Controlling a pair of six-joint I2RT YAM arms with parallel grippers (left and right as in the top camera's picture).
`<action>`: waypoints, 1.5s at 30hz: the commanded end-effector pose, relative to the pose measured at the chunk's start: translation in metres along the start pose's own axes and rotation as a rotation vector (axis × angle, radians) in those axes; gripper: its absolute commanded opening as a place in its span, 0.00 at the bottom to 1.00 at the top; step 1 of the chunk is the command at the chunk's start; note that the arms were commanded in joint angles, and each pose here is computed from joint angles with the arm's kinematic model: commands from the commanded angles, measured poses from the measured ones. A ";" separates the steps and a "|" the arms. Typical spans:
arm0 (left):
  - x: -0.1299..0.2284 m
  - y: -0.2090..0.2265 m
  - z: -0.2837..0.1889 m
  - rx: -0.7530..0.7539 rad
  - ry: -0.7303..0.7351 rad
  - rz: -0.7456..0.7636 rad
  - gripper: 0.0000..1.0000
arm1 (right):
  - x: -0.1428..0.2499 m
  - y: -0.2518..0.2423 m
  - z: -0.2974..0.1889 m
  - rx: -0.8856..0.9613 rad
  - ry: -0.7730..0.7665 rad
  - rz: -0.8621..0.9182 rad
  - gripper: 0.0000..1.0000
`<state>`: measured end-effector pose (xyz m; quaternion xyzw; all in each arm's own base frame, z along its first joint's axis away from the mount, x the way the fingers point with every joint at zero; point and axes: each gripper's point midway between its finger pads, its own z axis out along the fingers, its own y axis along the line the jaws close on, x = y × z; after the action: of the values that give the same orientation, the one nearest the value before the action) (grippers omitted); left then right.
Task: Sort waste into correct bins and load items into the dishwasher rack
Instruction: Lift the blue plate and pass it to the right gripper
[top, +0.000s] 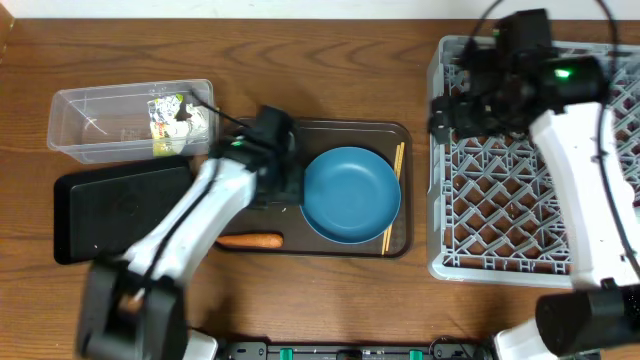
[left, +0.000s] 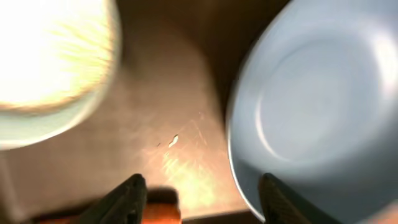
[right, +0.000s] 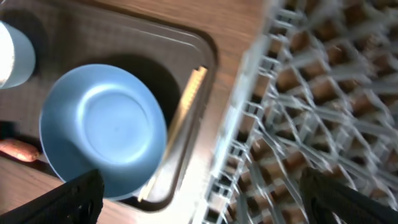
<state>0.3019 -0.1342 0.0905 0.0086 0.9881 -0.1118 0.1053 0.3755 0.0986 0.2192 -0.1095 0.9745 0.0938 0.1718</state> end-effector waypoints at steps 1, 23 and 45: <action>-0.010 0.005 -0.043 0.017 -0.122 -0.005 0.66 | -0.001 0.026 0.029 -0.027 0.050 -0.061 0.99; -0.005 0.033 -0.084 -0.012 -0.204 -0.082 0.68 | 0.068 0.061 0.178 0.015 0.482 -0.175 0.55; -0.005 0.033 -0.084 -0.012 -0.204 -0.082 0.68 | 0.087 0.053 0.194 0.041 0.504 -0.130 0.01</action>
<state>0.2901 -0.0869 0.1656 -0.0464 0.9712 -0.1189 0.2012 0.3365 0.1786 0.0163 -0.1996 0.9750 0.0540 -0.0820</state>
